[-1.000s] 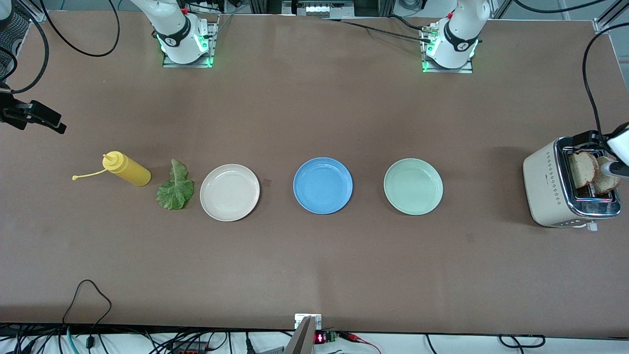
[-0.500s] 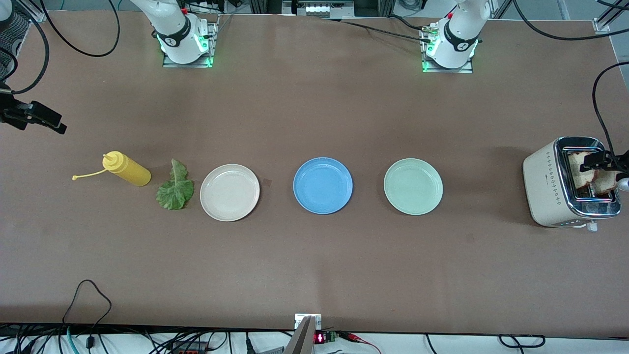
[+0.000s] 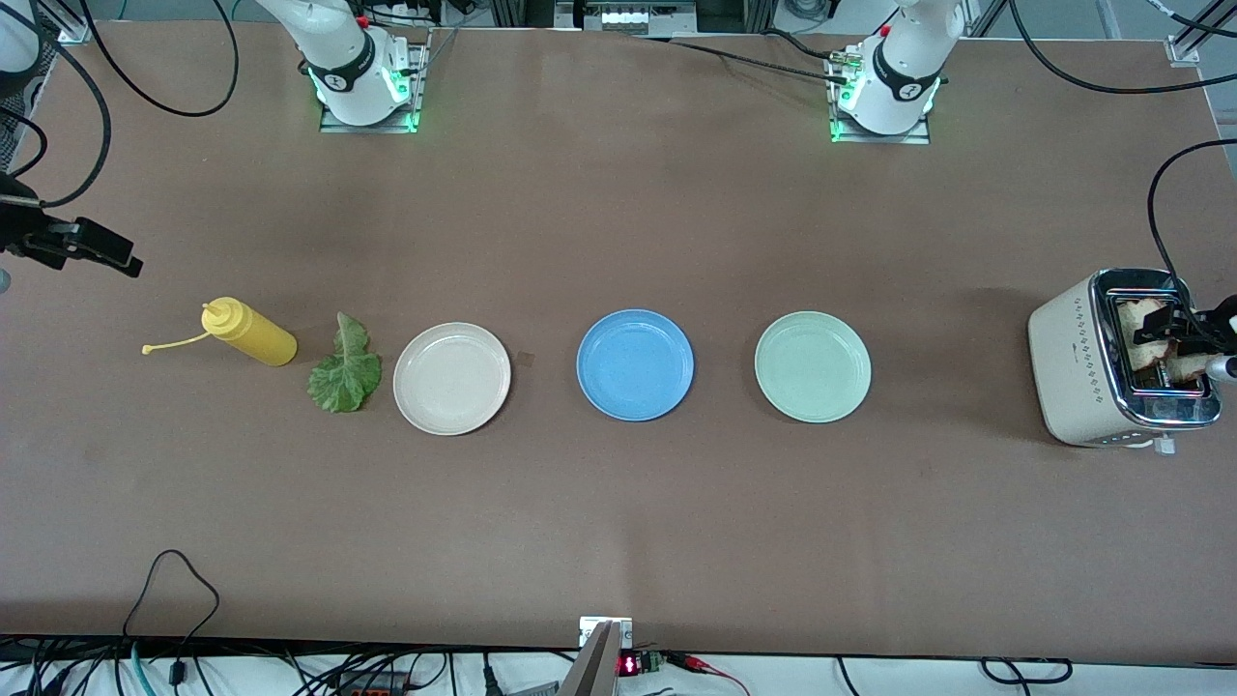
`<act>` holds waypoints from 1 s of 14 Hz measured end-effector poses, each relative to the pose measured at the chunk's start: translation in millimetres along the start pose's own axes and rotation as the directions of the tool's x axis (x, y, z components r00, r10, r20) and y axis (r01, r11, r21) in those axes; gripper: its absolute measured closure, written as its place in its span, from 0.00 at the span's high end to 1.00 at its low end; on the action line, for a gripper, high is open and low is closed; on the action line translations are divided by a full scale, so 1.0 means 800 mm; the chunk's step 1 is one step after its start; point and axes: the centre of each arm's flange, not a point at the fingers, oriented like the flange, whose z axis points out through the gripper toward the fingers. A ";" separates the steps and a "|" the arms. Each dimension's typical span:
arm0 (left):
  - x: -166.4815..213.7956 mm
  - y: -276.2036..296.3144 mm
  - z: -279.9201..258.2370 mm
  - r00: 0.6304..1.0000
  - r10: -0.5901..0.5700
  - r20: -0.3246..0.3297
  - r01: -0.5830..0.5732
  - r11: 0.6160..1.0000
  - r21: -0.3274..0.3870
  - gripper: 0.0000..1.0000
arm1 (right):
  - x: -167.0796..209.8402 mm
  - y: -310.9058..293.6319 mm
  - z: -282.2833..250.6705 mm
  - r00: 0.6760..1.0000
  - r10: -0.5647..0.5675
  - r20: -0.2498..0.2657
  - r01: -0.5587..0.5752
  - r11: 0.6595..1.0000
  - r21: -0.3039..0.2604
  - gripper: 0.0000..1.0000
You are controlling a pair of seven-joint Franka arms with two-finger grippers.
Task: Make sandwich in blue plate with both arms
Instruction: 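Grasp one bread slice with the left gripper and lift it out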
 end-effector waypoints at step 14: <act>0.029 0.064 -0.069 0.997 -0.012 0.072 0.015 0.999 -0.041 0.07 | 0.014 -0.018 0.029 0.999 -0.015 0.041 0.016 1.000 0.000 1.00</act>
